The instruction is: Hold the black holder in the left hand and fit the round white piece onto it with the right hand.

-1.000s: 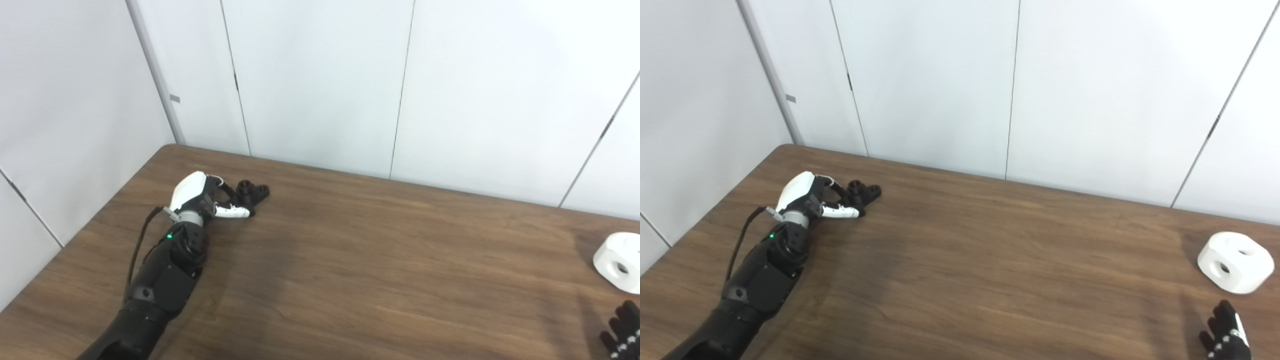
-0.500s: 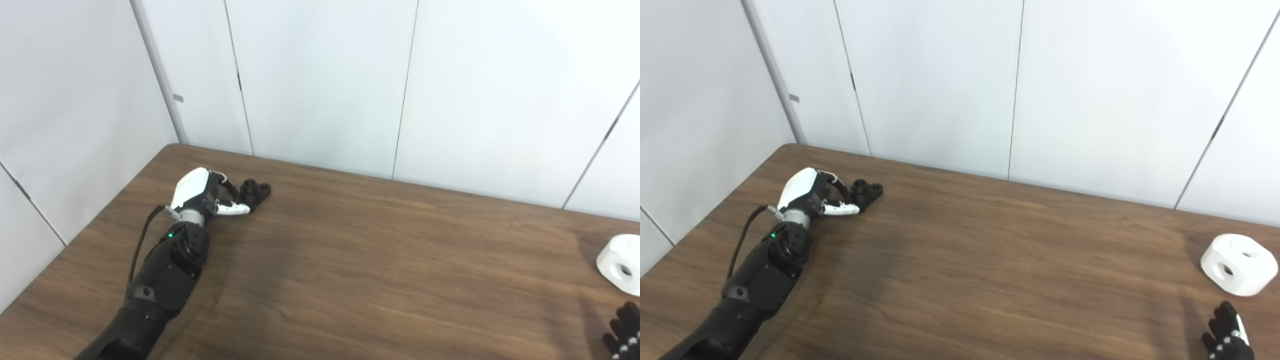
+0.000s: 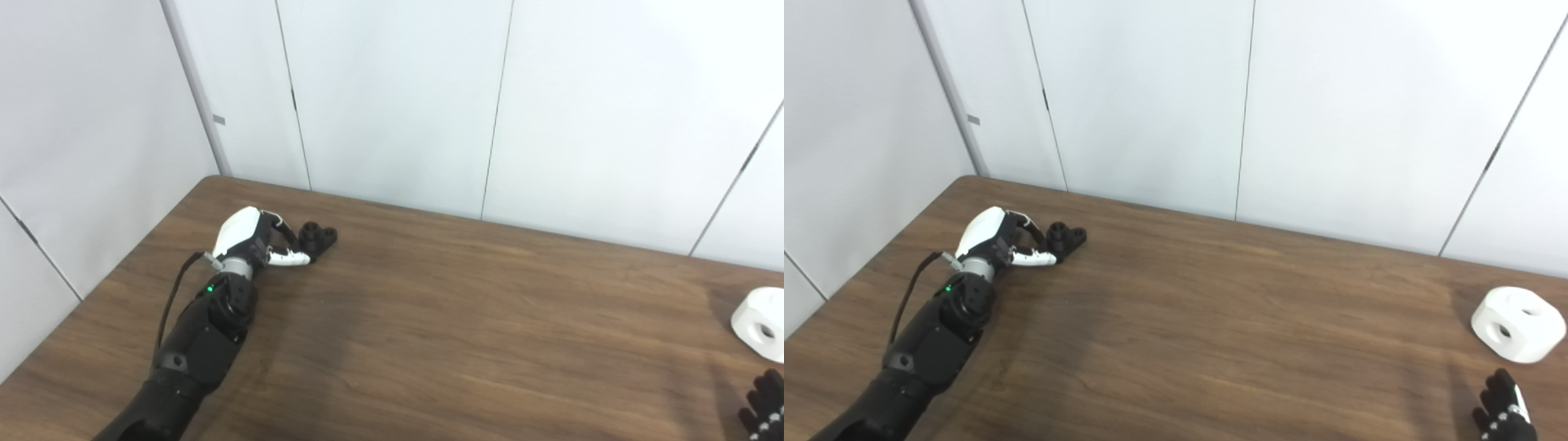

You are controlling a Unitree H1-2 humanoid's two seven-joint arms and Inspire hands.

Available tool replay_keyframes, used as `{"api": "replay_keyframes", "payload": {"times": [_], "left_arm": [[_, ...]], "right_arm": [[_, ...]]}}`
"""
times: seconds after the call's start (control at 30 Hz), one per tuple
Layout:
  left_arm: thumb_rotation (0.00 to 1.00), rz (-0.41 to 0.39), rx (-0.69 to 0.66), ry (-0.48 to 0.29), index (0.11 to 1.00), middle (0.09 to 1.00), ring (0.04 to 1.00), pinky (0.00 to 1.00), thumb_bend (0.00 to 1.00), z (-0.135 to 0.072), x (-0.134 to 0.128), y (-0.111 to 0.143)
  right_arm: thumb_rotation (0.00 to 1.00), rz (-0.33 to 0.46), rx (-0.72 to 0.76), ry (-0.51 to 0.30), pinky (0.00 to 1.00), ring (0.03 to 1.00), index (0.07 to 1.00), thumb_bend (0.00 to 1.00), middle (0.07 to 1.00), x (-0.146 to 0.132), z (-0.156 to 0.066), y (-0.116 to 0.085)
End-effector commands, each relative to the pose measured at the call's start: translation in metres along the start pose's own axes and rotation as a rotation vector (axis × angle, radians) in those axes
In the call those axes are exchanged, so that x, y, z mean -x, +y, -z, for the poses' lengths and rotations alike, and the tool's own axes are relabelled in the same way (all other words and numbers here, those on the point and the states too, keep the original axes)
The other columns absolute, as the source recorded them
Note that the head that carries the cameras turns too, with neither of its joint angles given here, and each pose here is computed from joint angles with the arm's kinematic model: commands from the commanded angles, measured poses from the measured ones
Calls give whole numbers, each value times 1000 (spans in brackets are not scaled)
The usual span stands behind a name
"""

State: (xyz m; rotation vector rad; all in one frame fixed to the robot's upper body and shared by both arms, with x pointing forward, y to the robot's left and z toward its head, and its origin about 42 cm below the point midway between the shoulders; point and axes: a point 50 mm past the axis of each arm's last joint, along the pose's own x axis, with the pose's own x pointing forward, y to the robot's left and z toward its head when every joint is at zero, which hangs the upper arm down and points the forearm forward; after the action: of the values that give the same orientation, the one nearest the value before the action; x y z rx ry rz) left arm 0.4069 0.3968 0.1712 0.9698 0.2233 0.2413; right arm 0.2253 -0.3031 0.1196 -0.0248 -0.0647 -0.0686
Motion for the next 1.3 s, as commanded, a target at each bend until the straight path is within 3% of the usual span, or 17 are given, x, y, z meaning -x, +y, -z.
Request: {"api": "replay_keyframes", "payload": {"times": [0.0, 0.33, 0.83, 1.27], "left_arm": [[48, 52, 11, -31, 485, 771, 895, 828, 521, -3, 4, -2], [48, 135, 27, -178, 485, 769, 882, 828, 522, -21, 44, -31], [48, 227, 16, -376, 485, 788, 887, 818, 521, -58, 116, -77], [48, 289, 11, -469, 485, 790, 871, 851, 522, -66, 174, -102]], "right_arm": [[1000, -26, 14, -51, 1000, 1000, 994, 622, 998, -6, -11, 2], [1000, -12, 36, -11, 1000, 1000, 1000, 599, 1000, -10, -13, 8], [1000, 20, 73, -40, 1000, 1000, 1000, 534, 998, -13, -16, 21], [1000, 21, 102, -54, 1000, 1000, 997, 546, 990, -10, -29, 37]]}}
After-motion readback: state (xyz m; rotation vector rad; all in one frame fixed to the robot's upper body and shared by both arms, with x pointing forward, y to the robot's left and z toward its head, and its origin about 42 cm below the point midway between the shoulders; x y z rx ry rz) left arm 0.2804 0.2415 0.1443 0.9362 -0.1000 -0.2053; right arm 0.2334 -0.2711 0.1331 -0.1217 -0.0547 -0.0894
